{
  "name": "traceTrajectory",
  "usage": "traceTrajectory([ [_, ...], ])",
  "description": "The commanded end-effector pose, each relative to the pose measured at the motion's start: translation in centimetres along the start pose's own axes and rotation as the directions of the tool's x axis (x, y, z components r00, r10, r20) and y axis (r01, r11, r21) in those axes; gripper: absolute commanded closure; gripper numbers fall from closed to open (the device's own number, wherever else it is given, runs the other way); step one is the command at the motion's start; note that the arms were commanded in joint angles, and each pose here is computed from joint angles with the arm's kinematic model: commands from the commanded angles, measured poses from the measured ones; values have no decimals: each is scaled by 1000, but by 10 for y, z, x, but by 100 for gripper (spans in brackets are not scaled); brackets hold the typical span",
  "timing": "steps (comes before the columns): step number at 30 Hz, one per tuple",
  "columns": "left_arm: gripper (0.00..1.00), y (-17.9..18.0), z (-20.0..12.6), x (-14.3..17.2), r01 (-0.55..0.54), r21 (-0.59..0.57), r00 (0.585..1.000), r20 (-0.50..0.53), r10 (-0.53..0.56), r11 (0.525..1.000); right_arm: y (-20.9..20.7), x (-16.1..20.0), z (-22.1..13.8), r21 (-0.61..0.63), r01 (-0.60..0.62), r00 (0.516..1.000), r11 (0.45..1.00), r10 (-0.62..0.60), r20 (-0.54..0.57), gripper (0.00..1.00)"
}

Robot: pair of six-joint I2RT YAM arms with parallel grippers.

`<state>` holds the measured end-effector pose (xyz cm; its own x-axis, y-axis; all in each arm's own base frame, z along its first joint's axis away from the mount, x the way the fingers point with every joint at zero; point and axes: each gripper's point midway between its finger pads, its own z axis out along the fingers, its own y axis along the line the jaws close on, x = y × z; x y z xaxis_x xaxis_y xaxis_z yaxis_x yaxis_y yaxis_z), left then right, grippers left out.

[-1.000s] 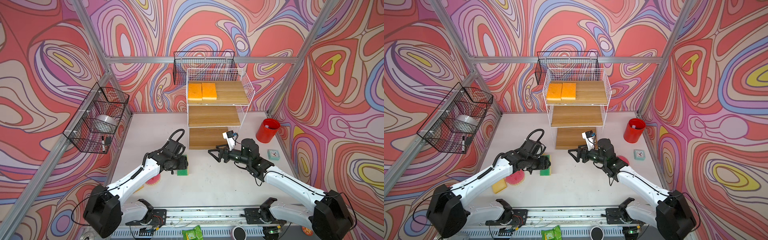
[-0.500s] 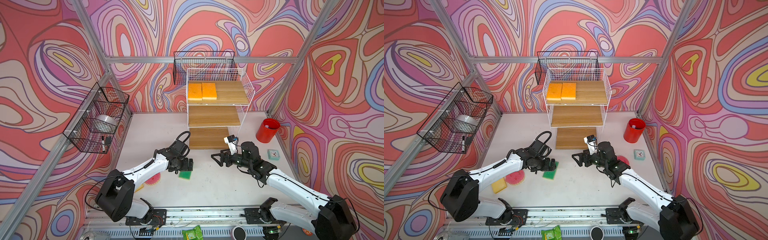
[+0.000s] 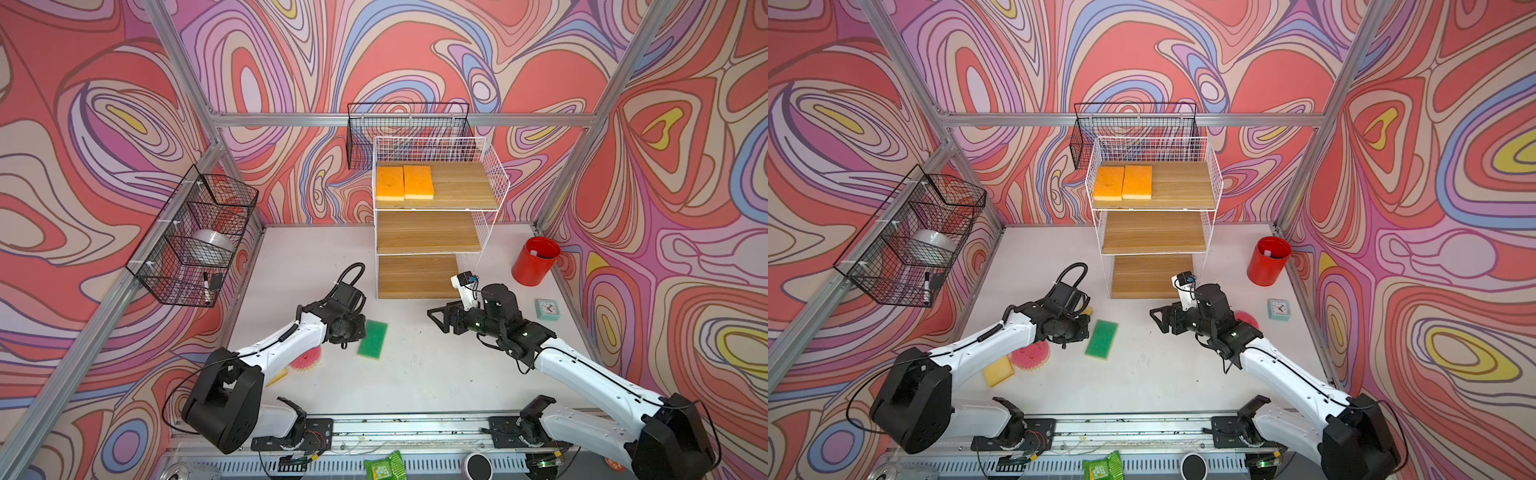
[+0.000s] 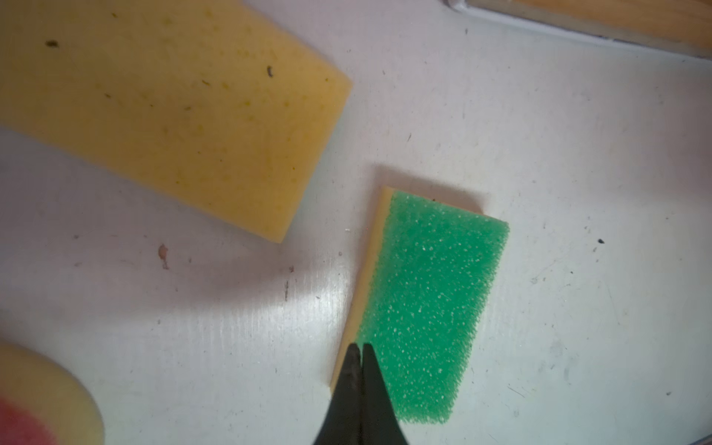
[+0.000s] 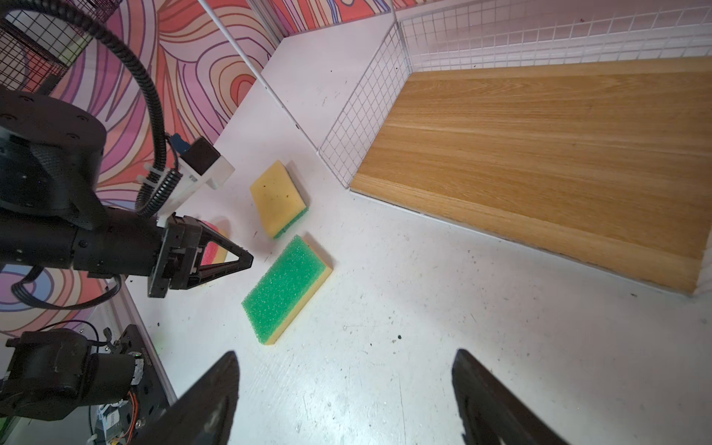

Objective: Arrange cleaning sponges on a shelf
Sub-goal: Place the cleaning sponge at the center of the table, then rotate the cleaning sponge at the center of the table.

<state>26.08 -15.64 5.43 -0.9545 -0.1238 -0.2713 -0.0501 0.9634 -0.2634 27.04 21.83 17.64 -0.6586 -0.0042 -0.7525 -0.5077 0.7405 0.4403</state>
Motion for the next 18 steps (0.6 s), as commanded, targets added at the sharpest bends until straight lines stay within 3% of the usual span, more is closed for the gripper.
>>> traceTrajectory([
  [1,100,-3,8,-14,-2,-11,1000,27,2,1000,2,-11,-9,12,7,1000,1000,-8,30,11],
  [18,100,-19,31,16,29,32,1000,-2,-29,999,-4,-3,-13,45,-17,1000,999,16,7,11],
])
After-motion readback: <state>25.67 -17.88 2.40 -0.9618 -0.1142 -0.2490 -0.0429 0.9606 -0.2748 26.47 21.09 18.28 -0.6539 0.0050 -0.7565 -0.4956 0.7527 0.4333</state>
